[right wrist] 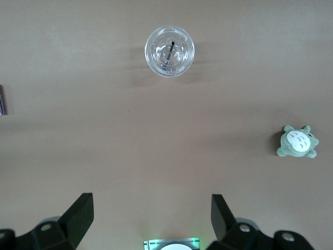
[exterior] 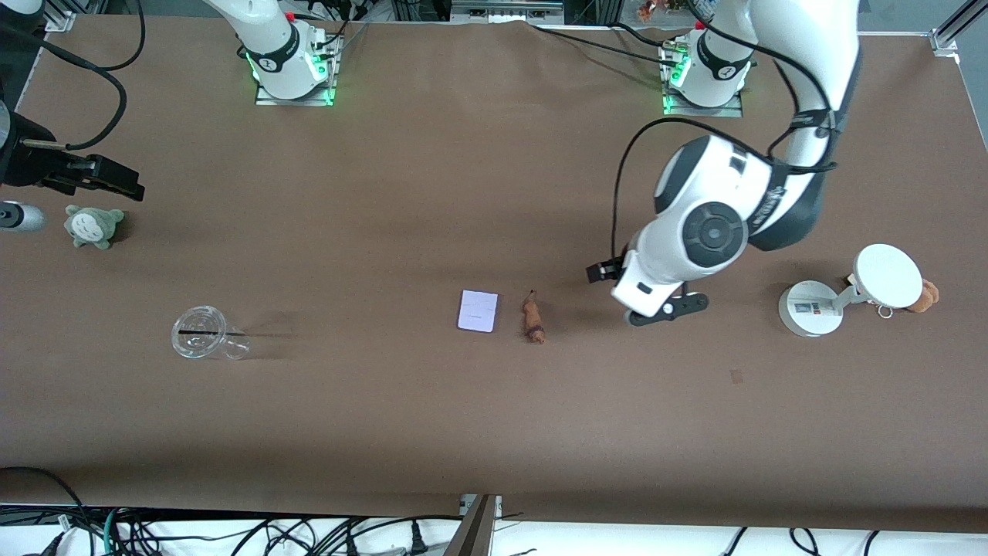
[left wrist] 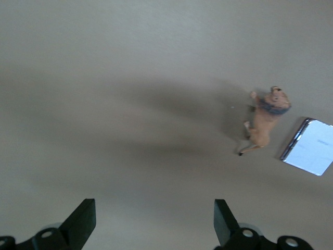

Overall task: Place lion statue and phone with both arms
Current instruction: 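Move the left gripper over the brown lion figurine and lower it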

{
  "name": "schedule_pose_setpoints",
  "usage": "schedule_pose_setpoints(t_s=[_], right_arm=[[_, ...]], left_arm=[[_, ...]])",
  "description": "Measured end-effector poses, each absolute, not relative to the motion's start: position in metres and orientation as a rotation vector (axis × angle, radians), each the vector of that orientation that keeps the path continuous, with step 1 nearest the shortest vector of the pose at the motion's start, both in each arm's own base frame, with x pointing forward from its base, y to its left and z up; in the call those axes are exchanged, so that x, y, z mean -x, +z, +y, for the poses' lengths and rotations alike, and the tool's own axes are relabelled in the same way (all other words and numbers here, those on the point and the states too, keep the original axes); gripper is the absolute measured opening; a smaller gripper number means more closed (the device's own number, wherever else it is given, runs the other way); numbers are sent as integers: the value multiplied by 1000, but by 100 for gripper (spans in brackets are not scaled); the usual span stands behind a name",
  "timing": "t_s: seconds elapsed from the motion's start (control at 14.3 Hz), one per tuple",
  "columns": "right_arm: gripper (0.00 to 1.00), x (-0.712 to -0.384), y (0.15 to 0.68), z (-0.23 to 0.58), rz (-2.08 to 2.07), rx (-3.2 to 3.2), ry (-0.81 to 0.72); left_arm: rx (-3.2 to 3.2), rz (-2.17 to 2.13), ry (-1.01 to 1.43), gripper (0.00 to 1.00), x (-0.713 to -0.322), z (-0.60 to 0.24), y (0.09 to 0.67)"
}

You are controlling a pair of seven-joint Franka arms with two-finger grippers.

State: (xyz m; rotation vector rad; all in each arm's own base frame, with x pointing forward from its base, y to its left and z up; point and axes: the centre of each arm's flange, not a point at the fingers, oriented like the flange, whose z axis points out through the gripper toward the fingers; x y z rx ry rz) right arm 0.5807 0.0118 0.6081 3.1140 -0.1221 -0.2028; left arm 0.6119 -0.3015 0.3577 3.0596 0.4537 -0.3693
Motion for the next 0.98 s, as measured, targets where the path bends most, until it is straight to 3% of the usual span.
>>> schedule_pose_setpoints(t_s=[0.56,0.98], right_arm=[[100,-581,608,12,-122,-3114,-203],[100,-581,608,12,-122,-3114,-203]], left_arm=[[-2931,606,-281,100,-596,-396,307],[-2914,636,-234,100,-572,-448,236]])
